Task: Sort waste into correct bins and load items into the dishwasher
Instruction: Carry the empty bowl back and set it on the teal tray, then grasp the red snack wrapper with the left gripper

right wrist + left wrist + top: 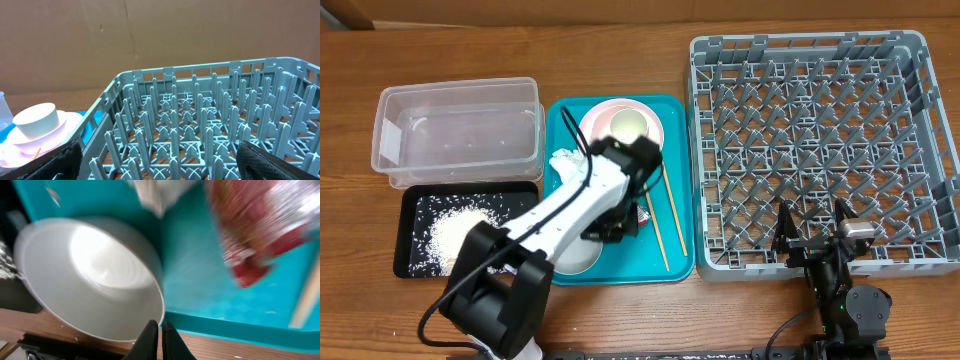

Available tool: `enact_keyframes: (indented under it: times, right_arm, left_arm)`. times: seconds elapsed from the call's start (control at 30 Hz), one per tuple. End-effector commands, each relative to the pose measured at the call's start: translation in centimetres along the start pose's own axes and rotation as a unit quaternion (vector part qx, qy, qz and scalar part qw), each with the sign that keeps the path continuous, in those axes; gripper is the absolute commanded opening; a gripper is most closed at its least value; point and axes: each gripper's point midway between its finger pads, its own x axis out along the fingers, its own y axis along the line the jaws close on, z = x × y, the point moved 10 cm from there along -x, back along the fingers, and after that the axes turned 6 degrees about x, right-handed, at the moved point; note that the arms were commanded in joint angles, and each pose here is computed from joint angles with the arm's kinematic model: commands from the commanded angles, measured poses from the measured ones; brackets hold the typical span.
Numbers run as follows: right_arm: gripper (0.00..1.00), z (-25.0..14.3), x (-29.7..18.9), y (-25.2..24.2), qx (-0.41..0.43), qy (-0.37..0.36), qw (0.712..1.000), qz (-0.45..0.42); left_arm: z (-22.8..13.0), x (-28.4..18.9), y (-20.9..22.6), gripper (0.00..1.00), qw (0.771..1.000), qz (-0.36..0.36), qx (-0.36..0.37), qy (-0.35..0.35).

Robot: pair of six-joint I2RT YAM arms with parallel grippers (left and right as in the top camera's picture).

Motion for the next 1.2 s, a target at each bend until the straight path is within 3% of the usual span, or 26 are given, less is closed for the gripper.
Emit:
enact_keyframes:
  times: [0.0, 0.13, 0.37, 0.53, 0.67, 0.9, 1.17]
  right_arm:
    - [1.0, -0.2, 0.0, -0.1, 0.004, -0.004, 1.0, -0.004]
    - [1.0, -0.1, 0.0, -0.1, 0.004, -0.004, 1.0, -0.004]
    - [1.0, -0.2, 0.0, -0.1, 0.004, -0.004, 1.0, -0.004]
    - [1.0, -0.1, 0.0, -0.1, 0.004, -0.004, 1.0, -0.004]
    - [1.0, -0.1, 0.0, -0.1, 0.004, -0.004, 1.0, -0.004]
    - [1.0, -0.2, 0.0, -0.1, 0.004, -0.004, 1.0, -0.004]
    - [1.0, -0.2, 0.0, -0.1, 0.004, -0.004, 1.0, -0.004]
  left_arm:
    - [1.8, -2.9, 0.3, 0.13, 0.999, -0.021, -0.011, -0.045]
    - [2.4, -3.2, -0.6, 0.31, 0.995, -0.069, -0.037, -0.055]
    - [2.3, -0.9, -1.7, 0.46, 0.989, -0.096, -0.102, -0.044]
    - [2.3, 1.2, -2.0, 0.47, 0.983, -0.102, -0.143, -0.045]
    - [2.7, 1.7, -2.2, 0.46, 0.982, -0.112, -0.143, -0.06]
    - [2.8, 1.8, -2.5, 0.35, 0.981, -0.115, -0.14, -0.067]
    - [2.4, 3.8, -2.7, 0.35, 0.981, -0.115, -0.137, -0.071]
